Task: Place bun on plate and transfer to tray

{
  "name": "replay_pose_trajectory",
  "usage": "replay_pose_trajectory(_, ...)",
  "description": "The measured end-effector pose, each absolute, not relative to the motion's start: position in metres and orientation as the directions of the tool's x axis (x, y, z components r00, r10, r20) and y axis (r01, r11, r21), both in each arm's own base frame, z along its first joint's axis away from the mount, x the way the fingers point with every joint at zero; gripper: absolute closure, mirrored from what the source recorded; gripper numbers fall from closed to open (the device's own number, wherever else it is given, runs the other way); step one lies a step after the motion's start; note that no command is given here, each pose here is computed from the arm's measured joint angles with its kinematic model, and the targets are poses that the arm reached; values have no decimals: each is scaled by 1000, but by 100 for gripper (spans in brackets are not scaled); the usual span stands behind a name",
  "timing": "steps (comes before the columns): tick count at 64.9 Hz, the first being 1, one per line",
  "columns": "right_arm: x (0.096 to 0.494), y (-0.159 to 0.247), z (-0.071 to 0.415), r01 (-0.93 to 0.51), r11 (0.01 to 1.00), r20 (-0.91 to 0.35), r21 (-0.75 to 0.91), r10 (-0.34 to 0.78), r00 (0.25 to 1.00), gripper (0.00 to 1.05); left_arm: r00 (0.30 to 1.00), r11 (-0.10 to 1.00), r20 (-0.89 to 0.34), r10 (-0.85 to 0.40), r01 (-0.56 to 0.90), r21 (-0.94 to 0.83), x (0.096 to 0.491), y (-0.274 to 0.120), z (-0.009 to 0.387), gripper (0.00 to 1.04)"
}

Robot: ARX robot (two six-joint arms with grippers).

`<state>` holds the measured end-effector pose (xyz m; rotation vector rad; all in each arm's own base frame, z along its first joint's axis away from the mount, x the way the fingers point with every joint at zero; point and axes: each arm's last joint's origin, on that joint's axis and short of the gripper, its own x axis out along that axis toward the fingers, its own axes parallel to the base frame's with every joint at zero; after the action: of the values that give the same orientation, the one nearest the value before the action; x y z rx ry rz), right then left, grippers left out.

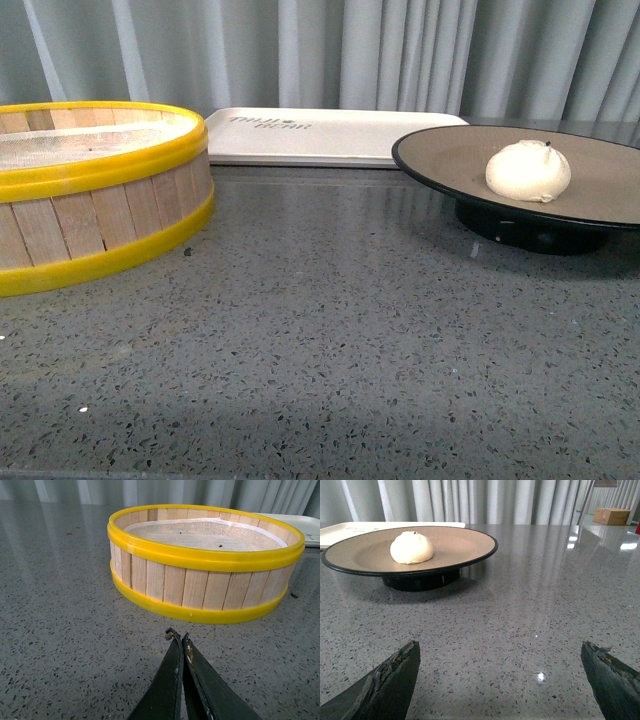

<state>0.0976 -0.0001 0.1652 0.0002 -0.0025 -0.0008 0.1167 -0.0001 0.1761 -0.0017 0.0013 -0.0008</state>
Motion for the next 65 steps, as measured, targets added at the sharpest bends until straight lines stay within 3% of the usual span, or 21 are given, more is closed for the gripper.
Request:
replay_pose_trajectory(59,98,0,165,1,1000,2,0,-1,1000,8,1000,1000,23,-1,1,-2,96,0,172,101)
replay_pose_trajectory(65,98,0,165,1,1000,2,0,-1,1000,8,1000,1000,23,-1,1,-3,96,0,172,84)
